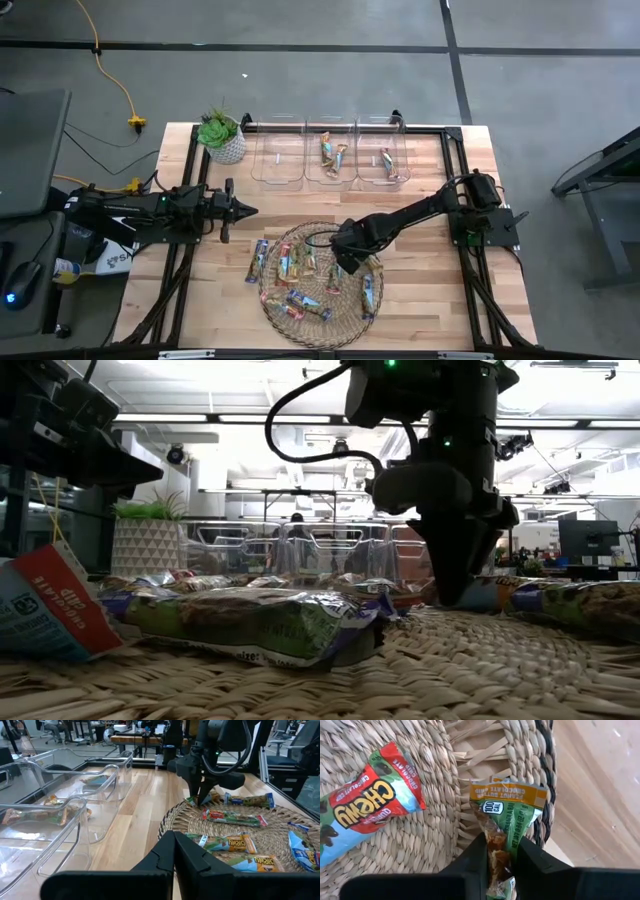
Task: Pick and place Granola Bars by type
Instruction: Put the yellow granola bar into the middle transparent bin
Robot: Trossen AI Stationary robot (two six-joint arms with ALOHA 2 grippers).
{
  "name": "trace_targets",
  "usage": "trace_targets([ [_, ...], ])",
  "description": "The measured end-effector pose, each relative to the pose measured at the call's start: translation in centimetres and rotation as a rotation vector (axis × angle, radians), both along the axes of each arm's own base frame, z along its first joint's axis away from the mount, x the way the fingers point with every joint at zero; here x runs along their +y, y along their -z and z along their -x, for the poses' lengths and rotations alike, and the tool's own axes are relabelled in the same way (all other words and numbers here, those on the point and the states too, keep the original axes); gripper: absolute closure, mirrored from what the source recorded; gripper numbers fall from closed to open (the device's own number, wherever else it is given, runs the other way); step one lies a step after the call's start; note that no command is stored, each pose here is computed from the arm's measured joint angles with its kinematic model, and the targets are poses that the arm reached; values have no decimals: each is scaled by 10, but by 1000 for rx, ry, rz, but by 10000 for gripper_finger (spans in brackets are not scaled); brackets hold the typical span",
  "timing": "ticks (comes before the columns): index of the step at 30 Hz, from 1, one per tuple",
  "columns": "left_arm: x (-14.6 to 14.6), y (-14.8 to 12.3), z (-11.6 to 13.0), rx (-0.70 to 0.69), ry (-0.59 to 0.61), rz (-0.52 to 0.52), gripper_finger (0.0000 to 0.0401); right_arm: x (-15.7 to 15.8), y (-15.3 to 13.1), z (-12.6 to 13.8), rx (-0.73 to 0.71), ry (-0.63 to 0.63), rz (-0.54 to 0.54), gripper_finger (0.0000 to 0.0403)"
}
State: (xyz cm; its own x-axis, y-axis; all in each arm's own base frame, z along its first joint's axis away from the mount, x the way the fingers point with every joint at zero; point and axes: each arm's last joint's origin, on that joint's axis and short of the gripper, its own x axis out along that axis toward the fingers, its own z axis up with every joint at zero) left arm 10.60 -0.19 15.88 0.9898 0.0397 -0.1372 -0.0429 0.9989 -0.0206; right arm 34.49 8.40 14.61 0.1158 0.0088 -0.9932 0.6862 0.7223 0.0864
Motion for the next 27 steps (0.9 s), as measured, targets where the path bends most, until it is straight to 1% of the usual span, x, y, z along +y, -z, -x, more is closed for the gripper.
trace_targets([
  [4,0,0,0,0,0,0,400,1,-6,1,-6,-3,-31,348],
  [14,0,0,0,0,0,0,400,-3,-39,8,-96,5,-42,360],
  [17,0,0,0,0,0,0,400,-5,-52,11,-141,-12,-38,358],
  [23,0,0,0,0,0,0,400,-7,-78,15,-266,-114,-13,362],
  [27,0,0,0,0,0,0,400,-7,-97,17,-380,-144,-9,361],
])
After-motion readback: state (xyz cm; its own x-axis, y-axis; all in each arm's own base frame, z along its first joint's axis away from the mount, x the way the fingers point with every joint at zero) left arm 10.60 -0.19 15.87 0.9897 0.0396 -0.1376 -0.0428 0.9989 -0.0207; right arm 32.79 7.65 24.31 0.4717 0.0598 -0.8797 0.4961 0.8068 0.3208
